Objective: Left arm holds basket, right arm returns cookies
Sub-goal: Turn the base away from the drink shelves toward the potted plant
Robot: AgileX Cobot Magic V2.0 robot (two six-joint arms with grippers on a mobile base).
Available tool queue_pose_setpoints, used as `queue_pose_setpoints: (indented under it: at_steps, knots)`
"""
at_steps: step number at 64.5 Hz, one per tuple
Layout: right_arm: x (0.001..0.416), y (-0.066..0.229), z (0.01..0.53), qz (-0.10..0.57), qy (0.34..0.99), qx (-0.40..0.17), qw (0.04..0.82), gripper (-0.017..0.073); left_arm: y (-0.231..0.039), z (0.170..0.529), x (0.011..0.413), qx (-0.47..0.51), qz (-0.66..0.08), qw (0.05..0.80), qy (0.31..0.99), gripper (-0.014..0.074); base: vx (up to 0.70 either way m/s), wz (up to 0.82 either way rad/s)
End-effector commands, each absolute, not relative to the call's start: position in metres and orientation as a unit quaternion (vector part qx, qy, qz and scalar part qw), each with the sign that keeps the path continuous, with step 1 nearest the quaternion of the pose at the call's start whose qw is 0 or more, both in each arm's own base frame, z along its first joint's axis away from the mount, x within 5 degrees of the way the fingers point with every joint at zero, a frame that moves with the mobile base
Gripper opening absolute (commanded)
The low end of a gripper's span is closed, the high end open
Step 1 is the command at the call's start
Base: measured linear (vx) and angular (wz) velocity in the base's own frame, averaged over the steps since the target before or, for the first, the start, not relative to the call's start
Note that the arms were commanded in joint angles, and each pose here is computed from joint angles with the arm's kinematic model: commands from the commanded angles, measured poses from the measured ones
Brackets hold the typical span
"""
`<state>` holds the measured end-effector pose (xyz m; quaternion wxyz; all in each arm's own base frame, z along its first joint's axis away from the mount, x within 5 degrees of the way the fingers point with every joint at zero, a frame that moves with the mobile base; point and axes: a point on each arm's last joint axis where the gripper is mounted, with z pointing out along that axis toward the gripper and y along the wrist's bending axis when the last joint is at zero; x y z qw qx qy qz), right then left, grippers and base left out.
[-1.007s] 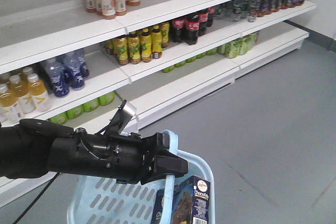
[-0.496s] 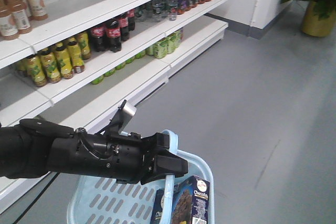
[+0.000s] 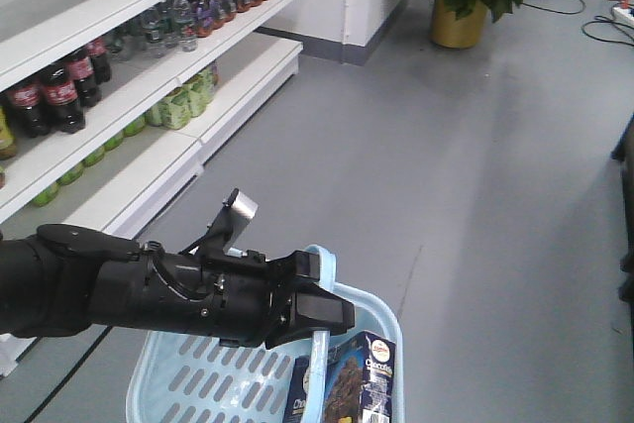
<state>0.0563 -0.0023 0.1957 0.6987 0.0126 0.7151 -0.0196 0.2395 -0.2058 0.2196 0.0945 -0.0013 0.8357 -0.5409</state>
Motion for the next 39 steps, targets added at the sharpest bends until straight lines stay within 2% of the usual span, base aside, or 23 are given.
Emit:
queue_pose_setpoints:
  at_steps: [1,25,39]
  knots:
    - [0.0558,-0.0032,0.2025,-0.028,0.685,0.013,0.728,-0.0008,-0.2097,0.2515,0.2380,-0.007,-0.599,0.106,0.793,-0.0008,0.13,-0.49]
    - [0.0558,-0.0032,0.2025,-0.028,0.685,0.013,0.728,-0.0008,-0.2097,0.2515,0.2380,-0.007,-0.599,0.106,0.793,-0.0008,0.12,-0.45]
    - [0.0558,-0.0032,0.2025,-0.028,0.685,0.013,0.728,-0.0008,-0.2097,0.2515,0.2380,-0.007,-0.599,0.106,0.793,-0.0008,0.13,-0.29]
